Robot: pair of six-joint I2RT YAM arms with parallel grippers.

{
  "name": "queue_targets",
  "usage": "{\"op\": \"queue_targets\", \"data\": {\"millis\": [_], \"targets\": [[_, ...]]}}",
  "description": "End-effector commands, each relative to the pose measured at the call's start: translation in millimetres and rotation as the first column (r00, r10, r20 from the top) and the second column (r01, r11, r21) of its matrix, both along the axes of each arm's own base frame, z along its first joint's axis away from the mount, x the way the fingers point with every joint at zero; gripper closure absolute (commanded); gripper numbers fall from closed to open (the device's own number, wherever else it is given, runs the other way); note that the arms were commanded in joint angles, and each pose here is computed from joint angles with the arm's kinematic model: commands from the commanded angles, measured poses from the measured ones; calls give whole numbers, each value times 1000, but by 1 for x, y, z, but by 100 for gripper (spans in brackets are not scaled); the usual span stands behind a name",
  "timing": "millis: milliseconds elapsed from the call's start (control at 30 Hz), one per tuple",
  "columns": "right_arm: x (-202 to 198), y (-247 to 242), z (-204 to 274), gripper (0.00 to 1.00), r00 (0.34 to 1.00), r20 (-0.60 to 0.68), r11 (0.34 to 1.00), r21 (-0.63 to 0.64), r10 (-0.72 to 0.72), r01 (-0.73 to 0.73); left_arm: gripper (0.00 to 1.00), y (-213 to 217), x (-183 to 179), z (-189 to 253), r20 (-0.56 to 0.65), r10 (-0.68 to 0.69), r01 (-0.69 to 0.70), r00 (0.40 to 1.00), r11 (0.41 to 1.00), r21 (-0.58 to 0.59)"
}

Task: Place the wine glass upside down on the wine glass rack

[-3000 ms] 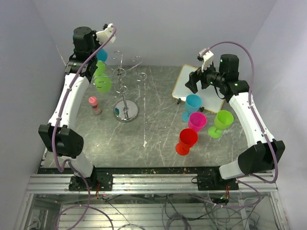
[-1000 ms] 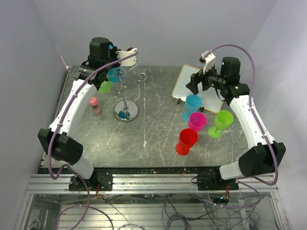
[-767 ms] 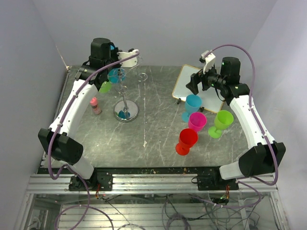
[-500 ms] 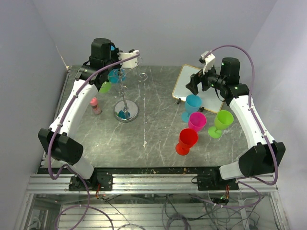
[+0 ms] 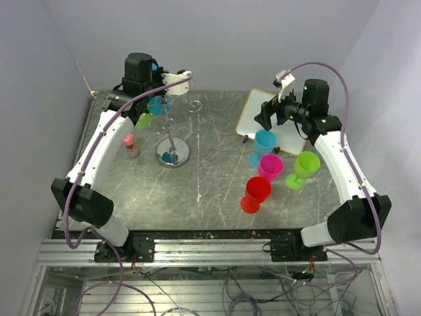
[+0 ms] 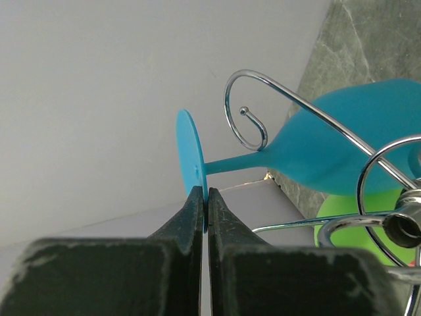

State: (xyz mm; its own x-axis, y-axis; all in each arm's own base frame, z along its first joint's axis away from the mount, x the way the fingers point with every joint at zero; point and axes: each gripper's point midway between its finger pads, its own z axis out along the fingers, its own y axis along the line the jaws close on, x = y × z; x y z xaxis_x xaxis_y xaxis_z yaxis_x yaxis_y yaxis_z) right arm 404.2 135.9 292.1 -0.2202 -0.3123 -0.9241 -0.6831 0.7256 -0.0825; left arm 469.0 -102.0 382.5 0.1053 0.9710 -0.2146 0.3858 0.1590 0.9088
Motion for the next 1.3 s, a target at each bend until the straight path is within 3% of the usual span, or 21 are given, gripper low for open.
{"op": "queue_targets", "data": {"millis": [0, 433, 900, 1267], "targets": [[1, -1, 4, 6, 1000, 19, 1000, 13, 2, -3, 93, -17, -16, 13, 7, -84, 84, 996, 996, -26], [0, 1, 3, 6, 1000, 16, 1000, 22, 11, -11, 93, -28, -14, 15, 32, -107, 110, 994, 987, -113], [1, 2, -4, 6, 1000, 6, 1000, 19, 13, -13, 93, -27, -12, 4, 30, -147, 147, 989, 989, 19], [7, 3, -17, 6, 999, -31, 1000, 17, 17, -17, 93, -34, -18, 0, 23, -188, 188, 982, 982, -8]]}}
